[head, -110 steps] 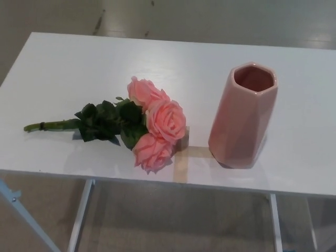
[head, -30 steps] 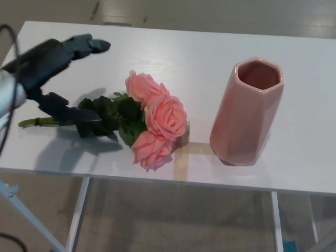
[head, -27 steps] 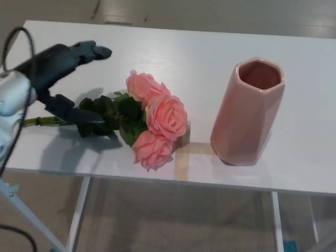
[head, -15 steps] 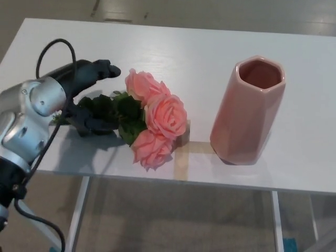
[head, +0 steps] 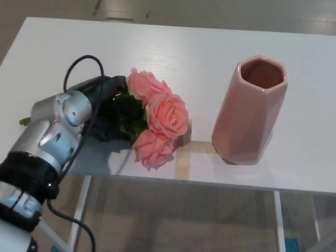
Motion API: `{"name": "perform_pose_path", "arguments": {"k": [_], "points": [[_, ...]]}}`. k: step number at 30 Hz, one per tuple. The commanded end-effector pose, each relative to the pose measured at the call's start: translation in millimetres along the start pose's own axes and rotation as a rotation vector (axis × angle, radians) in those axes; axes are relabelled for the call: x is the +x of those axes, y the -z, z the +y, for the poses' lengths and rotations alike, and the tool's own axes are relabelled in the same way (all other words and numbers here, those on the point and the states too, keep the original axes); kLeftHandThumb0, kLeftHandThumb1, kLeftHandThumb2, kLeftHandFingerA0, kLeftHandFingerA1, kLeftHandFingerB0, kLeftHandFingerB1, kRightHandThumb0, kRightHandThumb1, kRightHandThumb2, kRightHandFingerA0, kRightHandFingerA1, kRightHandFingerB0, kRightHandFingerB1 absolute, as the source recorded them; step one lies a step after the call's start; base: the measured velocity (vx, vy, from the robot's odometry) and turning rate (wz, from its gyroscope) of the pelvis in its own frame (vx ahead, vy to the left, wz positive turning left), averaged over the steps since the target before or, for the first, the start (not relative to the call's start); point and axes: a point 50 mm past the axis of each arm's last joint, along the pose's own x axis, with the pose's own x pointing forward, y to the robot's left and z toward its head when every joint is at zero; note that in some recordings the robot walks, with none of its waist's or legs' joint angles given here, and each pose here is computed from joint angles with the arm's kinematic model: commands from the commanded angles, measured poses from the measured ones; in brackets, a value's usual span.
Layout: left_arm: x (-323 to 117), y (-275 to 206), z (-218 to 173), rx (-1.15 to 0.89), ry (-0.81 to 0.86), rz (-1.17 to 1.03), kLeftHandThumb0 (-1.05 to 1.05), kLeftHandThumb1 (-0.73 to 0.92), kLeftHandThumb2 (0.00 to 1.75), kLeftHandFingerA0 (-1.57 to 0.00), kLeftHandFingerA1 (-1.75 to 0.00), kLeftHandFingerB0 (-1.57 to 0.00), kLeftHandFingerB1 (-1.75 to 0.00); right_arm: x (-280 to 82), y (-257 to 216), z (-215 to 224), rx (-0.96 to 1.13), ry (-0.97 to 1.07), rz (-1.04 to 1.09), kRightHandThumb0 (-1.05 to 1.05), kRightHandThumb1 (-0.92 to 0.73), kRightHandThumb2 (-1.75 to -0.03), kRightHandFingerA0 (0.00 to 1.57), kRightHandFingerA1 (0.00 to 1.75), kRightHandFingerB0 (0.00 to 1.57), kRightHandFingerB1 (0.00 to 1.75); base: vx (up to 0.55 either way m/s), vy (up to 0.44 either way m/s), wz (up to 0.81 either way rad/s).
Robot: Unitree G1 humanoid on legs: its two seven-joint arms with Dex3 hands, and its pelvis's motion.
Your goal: Use the left hand to pick up the rose and then lift and insert it into the pink vase.
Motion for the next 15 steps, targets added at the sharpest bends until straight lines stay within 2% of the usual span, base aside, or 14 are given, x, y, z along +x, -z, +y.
{"name": "perform_pose_path", "arguments": {"k": [1,2,5,6,7,8,9,10,11,12,14,15], "points": [[6,-6,-10,0.049,-0.018,-0.016,-0.5,0.44,0.56,-0.1,-0.23,-0.12,-0.25,-1,5,-2,0.022,0.013,0.016,-0.32,-0.67,-0.59,0.69,0.5,0.58,0.44,0.0,0.0,0.0],[7,-4,-14,0.058,-0.019,-0.012,-0.46,0.29,0.68,0.0,-0.35,-0.06,-0.39,-1,5,-1,0.029,0.009,0.017,-0.32,-0.67,-0.6,0.69,0.5,0.58,0.44,0.0,0.0,0.0],[7,-4,-14,0.06,-0.023,-0.012,-0.46,0.29,0.68,0.0,-0.35,-0.06,-0.39,-1,4,-1,0.03,0.009,0.014,-0.32,-0.67,-0.6,0.69,0.5,0.58,0.44,0.0,0.0,0.0],[8,-2,-19,0.057,-0.028,-0.016,-0.3,0.56,0.63,-0.23,-0.34,-0.21,-0.32,0,3,-1,0.029,0.008,0.01,-0.32,-0.67,-0.6,0.69,0.5,0.58,0.44,0.0,0.0,0.0],[10,1,-27,0.051,-0.037,-0.022,-0.3,0.56,0.63,-0.23,-0.34,-0.21,-0.32,0,2,-2,0.028,0.008,0.003,-0.32,-0.67,-0.6,0.69,0.5,0.58,0.44,0.0,0.0,0.0],[10,2,-29,0.024,-0.04,-0.03,-0.22,0.63,0.59,-0.41,-0.35,-0.3,-0.31,0,1,-1,0.027,0.007,-0.001,-0.32,-0.66,-0.59,0.69,0.5,0.58,0.44,0.0,0.0,0.0],[10,2,-30,-0.013,-0.036,-0.035,-0.2,0.69,0.61,-0.54,-0.46,-0.4,-0.33,0,1,-1,0.026,0.007,-0.002,-0.32,-0.67,-0.59,0.69,0.5,0.58,0.44,0.0,0.0,0.0],[11,3,-33,-0.045,-0.038,-0.04,-0.19,0.73,0.61,-0.62,-0.59,-0.53,-0.37,0,1,-1,0.024,0.007,-0.004,-0.33,-0.65,-0.6,0.69,0.5,0.57,0.44,0.0,0.0,0.0],[11,3,-35,-0.07,-0.041,-0.042,-0.19,0.79,0.64,-0.79,-0.53,-0.71,-0.45,0,1,-1,0.024,0.005,-0.005,-0.32,-0.67,-0.59,0.7,0.5,0.59,0.44,0.0,0.0,0.0],[11,3,-38,-0.09,-0.045,-0.041,-0.19,0.79,0.64,-0.79,-0.53,-0.71,-0.45,0,0,-1,0.025,0.003,-0.007,-0.32,-0.67,-0.59,0.7,0.5,0.59,0.44,0.0,0.0,0.0],[12,2,-40,-0.103,-0.043,-0.028,-0.22,0.83,0.64,-0.9,-0.81,-0.75,-0.48,0,0,-1,0.024,0.002,-0.01,-0.32,-0.66,-0.59,0.7,0.5,0.59,0.44,0.0,0.0,0.0],[12,2,-41,-0.104,-0.043,-0.026,-0.22,0.83,0.64,-0.9,-0.81,-0.75,-0.48,0,0,-1,0.025,0.001,-0.01,-0.32,-0.66,-0.59,0.7,0.5,0.59,0.44,0.0,0.0,0.0]]}}
